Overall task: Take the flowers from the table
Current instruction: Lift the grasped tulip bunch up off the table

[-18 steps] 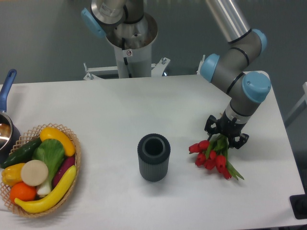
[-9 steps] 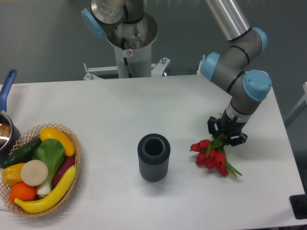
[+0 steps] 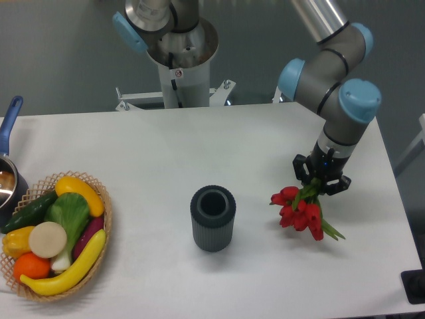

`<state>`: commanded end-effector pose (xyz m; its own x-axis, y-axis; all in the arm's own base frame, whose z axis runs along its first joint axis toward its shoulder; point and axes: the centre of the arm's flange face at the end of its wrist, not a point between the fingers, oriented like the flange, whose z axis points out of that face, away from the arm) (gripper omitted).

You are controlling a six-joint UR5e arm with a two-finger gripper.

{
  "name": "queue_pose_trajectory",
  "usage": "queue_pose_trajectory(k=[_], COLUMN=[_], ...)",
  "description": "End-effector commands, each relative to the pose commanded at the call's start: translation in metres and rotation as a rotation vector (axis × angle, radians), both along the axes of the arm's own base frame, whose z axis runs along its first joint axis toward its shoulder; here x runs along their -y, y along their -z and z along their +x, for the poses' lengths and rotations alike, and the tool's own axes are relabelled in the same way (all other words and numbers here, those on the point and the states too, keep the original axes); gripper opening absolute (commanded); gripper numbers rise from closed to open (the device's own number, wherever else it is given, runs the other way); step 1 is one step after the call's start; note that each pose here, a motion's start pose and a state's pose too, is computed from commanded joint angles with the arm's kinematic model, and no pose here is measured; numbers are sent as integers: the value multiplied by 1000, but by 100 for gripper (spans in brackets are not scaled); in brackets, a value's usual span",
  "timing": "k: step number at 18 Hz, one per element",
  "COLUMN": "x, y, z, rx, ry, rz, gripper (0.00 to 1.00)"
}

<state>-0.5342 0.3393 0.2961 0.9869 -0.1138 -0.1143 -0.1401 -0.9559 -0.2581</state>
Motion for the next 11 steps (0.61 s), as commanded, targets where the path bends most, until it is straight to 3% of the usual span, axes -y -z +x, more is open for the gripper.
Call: queue_pose_trajectory(k=[4, 11], x=[-4, -18], y=[-65, -132], z=[16, 28], rx=[-66, 2], ry=[17, -33], rz=[126, 461], gripper=[34, 34])
